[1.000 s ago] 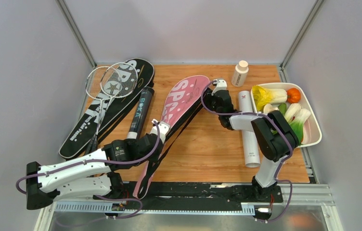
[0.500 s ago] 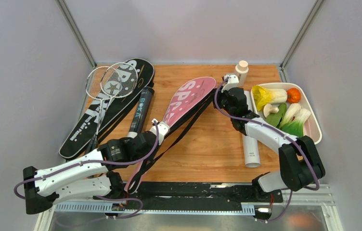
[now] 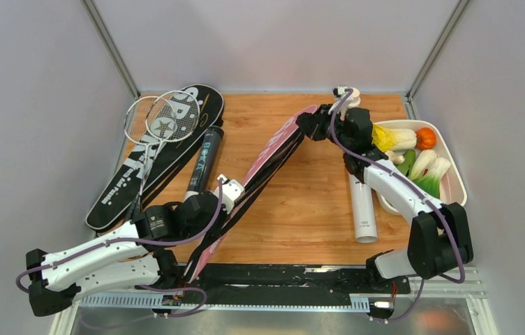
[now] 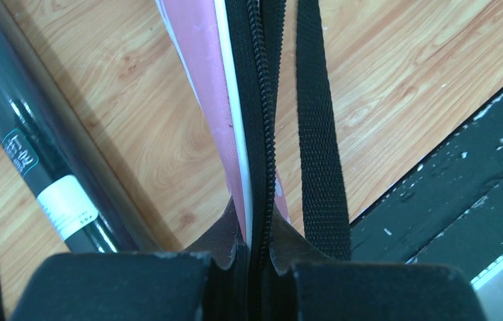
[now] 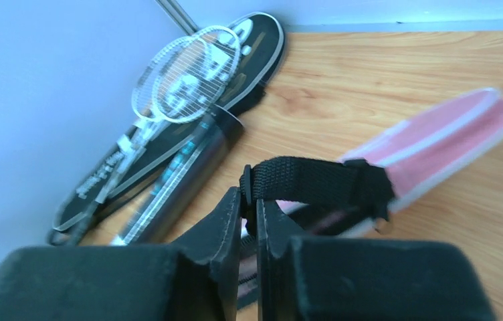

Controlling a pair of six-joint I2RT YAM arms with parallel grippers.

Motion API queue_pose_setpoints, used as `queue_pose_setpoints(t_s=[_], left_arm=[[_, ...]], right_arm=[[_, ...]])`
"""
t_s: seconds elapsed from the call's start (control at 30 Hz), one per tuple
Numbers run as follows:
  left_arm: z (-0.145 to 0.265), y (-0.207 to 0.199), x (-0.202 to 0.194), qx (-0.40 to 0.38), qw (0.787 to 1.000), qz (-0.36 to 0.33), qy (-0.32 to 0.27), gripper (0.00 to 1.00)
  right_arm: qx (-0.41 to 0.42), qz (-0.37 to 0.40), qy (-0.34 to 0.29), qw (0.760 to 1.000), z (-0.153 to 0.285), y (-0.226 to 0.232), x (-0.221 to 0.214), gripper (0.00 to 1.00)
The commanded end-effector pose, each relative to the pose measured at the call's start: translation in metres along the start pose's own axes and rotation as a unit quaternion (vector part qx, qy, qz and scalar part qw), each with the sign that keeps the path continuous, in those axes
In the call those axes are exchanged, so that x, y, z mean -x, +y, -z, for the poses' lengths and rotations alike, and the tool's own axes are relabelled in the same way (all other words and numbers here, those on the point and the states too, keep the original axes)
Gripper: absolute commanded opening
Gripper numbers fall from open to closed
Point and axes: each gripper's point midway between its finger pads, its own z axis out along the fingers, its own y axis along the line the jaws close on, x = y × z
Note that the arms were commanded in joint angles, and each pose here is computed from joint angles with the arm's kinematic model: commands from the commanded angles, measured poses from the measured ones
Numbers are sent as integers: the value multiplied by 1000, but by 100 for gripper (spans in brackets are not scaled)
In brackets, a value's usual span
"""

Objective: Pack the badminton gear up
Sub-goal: Adjust the racket bag at the center of the board.

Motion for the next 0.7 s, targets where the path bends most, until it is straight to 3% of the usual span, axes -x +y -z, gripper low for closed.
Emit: queue_pose_setpoints(t_s=[0.0, 0.27, 0.47, 0.67], left_arm=[[-4, -17, 38, -40, 997, -4, -61, 0], [-2, -37, 56, -92, 988, 34, -117, 0], [-2, -32, 55, -77, 987, 67, -126, 0], [8, -24, 66, -74, 976, 119, -168, 0]], right_arm=[[101, -83, -33, 991, -11, 54, 45, 16], [-27, -118, 37, 992, -61, -10, -20, 12], [-77, -68, 61, 993, -60, -21, -20, 39], [-88, -11, 73, 993, -46, -15, 3, 52]])
